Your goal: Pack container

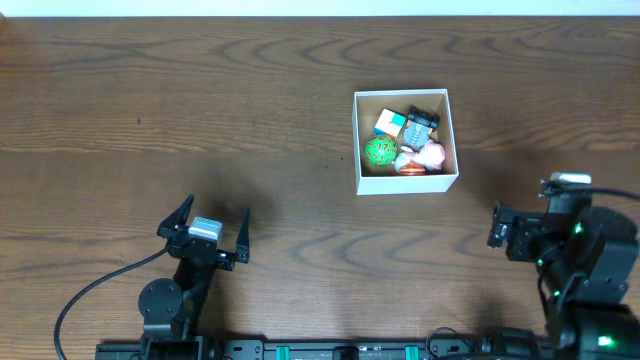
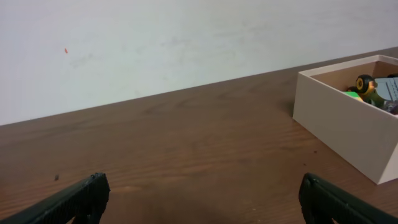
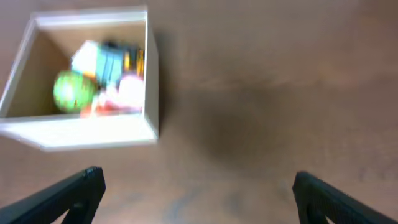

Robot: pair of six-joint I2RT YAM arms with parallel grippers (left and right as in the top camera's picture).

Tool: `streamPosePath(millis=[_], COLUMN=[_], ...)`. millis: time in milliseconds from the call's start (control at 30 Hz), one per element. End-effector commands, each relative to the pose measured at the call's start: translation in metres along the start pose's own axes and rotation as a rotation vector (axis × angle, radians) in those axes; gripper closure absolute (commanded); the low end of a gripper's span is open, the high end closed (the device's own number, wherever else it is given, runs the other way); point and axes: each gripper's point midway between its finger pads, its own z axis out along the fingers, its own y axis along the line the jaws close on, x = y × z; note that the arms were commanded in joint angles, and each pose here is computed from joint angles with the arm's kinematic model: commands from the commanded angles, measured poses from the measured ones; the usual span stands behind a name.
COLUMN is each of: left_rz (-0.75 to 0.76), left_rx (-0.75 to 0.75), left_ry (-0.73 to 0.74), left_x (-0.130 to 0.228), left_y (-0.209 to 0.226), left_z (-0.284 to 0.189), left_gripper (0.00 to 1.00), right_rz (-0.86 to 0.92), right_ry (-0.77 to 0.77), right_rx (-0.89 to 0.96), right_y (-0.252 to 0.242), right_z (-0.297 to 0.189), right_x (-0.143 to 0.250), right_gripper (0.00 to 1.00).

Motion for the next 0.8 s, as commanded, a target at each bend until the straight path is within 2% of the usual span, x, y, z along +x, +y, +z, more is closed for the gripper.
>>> streamPosePath(millis=[0, 167, 300, 767], left_rz=[0.005, 0.005, 0.005, 0.005], left_rx=[0.012, 0.012, 0.012, 0.012], left_ry=[0.045, 0.045, 0.045, 0.045], left_x=[0.016, 0.016, 0.016, 0.016], left_y=[-0.002, -0.002, -0.002, -0.002], left_z=[0.001, 0.001, 0.001, 0.001], left_gripper=[0.02, 0.02, 0.02, 0.02], right_rz=[-0.027, -0.062, -0.085, -0.076], right_ry=[-0.145, -0.418, -0.54, -0.66], right_rx=[-0.021, -0.136, -0.193, -0.225], right_y=[0.004, 0.024, 0.034, 0.037], right_z=[0.008, 0.016, 0.02, 0.016], right_x=[-0.007, -0.031, -0.031, -0.003], right_gripper=[0.01, 0.01, 0.01, 0.01])
